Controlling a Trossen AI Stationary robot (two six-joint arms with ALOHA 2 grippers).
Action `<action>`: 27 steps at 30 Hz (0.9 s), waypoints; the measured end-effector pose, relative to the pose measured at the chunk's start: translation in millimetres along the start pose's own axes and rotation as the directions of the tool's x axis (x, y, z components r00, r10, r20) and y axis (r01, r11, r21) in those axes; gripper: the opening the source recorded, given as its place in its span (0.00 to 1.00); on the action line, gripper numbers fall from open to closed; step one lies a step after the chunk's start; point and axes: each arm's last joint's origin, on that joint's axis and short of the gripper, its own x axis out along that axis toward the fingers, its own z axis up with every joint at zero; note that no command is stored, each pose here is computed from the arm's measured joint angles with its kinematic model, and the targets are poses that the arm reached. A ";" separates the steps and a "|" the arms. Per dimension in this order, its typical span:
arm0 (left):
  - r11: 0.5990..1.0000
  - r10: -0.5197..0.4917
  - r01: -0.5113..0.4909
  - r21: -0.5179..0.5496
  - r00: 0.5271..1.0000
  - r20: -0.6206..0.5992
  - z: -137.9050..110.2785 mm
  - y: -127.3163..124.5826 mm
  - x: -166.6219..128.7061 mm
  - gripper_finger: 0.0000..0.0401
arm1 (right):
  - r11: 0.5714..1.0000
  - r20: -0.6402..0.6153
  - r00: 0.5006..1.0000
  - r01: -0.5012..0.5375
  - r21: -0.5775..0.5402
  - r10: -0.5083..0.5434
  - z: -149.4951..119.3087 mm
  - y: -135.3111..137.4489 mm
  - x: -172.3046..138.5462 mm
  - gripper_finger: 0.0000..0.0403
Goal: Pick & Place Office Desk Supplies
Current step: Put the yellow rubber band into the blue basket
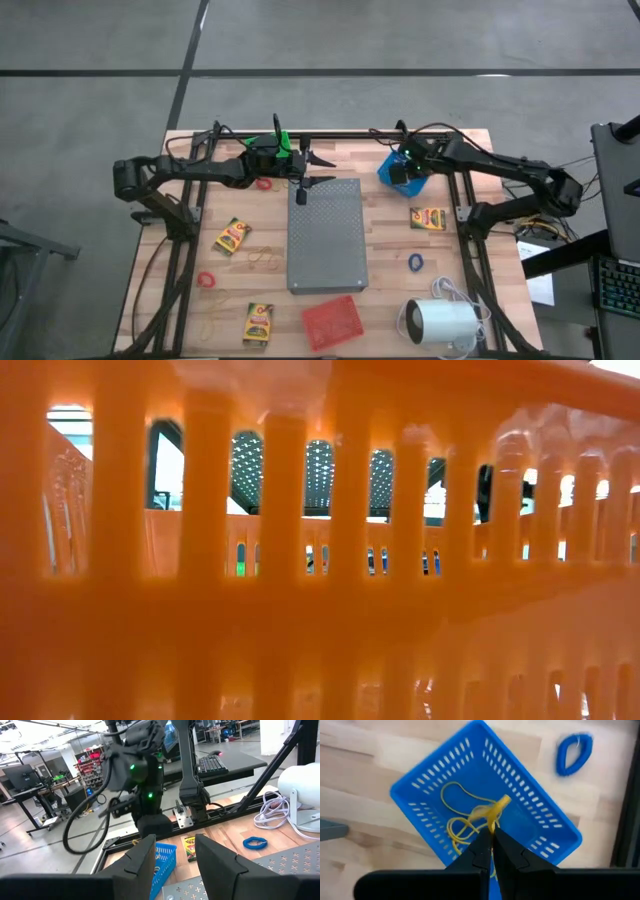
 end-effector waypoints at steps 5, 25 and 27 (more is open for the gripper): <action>1.000 -0.002 0.002 -0.002 1.000 -0.006 -0.6 -0.2 0.0 0.36 | 1.000 -0.089 0.996 0.008 0.019 -0.006 3.2 -1.9 13.9 0.02; 1.000 -0.010 0.009 -0.014 0.999 -0.041 -4.1 -1.2 -0.1 0.35 | 0.983 -0.255 0.952 0.139 -0.123 -0.167 -1.4 5.2 68.1 0.02; 1.000 -0.006 0.006 -0.014 0.999 -0.042 -4.1 -1.1 -0.1 0.35 | 0.980 -0.258 0.951 0.135 -0.145 -0.170 -1.6 5.3 69.1 0.02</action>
